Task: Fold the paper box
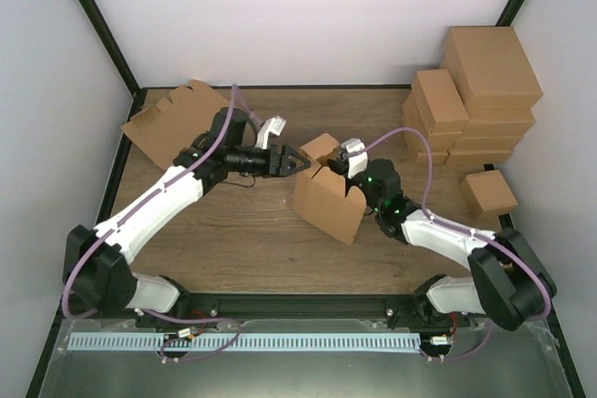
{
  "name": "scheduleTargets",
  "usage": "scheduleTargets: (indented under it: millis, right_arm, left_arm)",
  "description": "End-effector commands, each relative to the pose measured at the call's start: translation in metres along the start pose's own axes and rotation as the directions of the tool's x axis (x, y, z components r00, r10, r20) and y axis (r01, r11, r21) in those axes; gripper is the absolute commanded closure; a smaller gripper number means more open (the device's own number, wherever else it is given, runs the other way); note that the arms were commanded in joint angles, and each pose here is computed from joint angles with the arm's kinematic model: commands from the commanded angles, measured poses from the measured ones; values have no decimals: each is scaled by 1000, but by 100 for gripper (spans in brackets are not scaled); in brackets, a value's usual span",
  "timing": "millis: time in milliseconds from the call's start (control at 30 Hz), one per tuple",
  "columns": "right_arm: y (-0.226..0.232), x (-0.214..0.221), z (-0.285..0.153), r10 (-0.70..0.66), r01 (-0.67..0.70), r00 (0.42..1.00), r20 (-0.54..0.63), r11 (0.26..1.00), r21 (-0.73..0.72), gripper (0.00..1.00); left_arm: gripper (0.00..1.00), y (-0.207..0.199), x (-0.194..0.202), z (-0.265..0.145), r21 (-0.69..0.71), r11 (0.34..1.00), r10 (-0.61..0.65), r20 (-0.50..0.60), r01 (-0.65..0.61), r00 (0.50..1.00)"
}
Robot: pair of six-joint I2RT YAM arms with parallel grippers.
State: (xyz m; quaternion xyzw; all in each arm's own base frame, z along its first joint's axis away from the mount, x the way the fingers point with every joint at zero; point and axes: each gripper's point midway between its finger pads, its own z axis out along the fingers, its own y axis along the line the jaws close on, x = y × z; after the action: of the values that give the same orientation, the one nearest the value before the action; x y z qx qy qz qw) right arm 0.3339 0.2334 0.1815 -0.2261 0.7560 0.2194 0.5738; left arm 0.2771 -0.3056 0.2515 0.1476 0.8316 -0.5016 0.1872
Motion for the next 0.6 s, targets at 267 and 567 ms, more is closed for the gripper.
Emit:
scheduleTargets:
  millis: [267,567]
  right_arm:
    - [-12,-8,-39,308,-294,951,-30,928,227,99]
    - [-10,4,-66,436,-432,898,56,852,296,99]
  left_arm:
    - [27,-21,17,-45,-52,999,0,70,4,998]
    - [24,7,47,-22,29,995,-101,98,99,990]
